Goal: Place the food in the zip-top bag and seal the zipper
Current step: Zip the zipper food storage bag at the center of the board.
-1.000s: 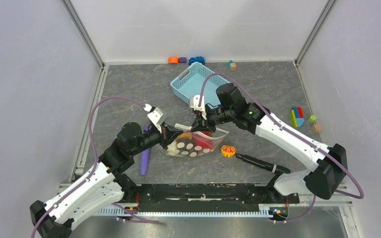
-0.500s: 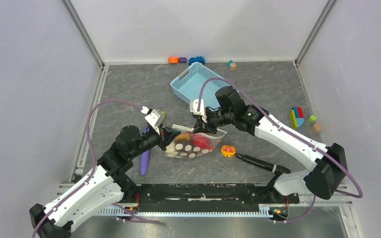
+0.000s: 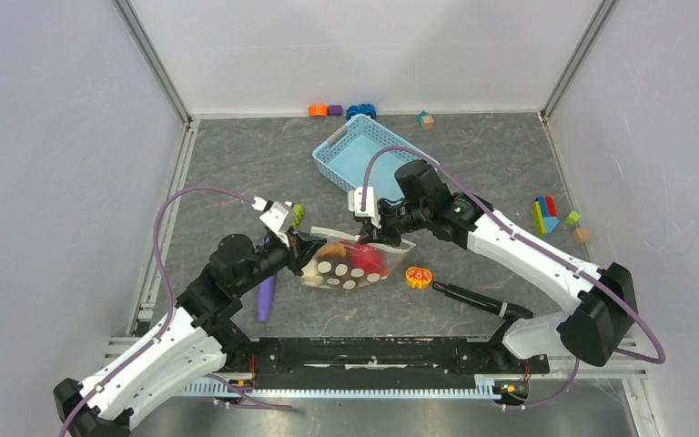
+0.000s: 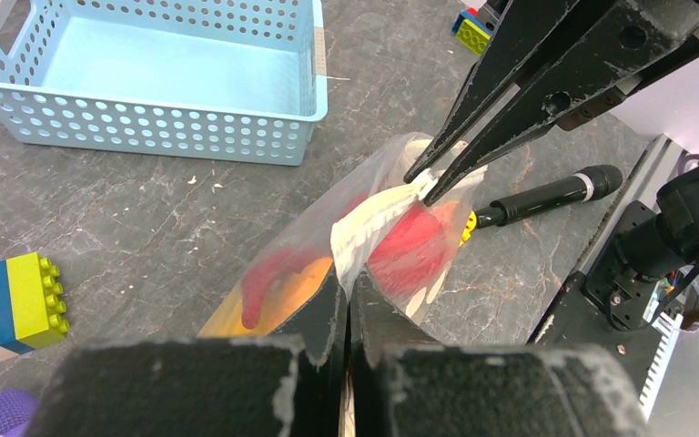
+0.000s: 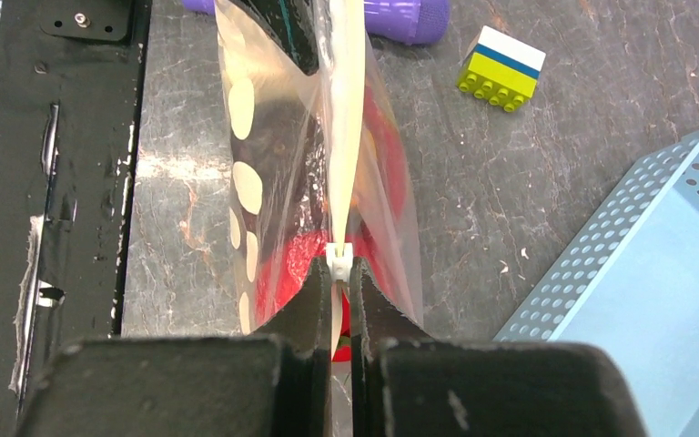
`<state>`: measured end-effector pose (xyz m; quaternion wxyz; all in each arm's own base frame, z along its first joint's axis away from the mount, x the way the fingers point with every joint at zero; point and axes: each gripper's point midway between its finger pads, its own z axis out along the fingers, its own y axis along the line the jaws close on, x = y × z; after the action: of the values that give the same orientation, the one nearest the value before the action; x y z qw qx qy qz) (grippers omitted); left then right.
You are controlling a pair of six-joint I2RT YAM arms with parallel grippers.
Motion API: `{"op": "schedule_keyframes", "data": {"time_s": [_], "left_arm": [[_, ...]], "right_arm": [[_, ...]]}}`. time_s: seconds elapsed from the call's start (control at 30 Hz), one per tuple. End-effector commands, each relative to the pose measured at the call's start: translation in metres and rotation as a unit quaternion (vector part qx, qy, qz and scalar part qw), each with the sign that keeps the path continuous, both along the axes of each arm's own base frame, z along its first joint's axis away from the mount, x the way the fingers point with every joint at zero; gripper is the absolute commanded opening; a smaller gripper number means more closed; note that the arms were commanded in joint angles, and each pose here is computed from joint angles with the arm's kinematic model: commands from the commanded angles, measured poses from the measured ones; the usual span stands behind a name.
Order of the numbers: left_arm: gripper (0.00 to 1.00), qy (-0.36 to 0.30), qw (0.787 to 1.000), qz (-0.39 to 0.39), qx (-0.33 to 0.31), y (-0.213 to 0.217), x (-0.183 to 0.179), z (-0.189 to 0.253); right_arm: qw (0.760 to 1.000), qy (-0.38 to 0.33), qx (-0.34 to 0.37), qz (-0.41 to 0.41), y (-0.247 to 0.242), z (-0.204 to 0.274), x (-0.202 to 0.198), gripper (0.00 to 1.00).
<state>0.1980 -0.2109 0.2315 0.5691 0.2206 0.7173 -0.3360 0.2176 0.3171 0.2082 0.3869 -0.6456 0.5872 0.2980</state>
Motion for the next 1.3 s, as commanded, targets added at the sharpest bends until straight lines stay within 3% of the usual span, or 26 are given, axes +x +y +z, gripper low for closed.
{"op": "schedule_keyframes", "data": {"time_s": [0.0,1.27], "left_arm": [[0.02,-0.039,0.998,0.035,-0.045,0.007,0.011,0.033],[0.02,-0.037,0.995,0.084,-0.043,0.02,0.02,0.03]], "right_arm": [[0.997,0.021,-0.071,-0.034,-0.028,-0.033,0.004,0.0],[0.991,0.045,-0.097,-0.083,-0.065,-0.065,0.016,0.0]]}}
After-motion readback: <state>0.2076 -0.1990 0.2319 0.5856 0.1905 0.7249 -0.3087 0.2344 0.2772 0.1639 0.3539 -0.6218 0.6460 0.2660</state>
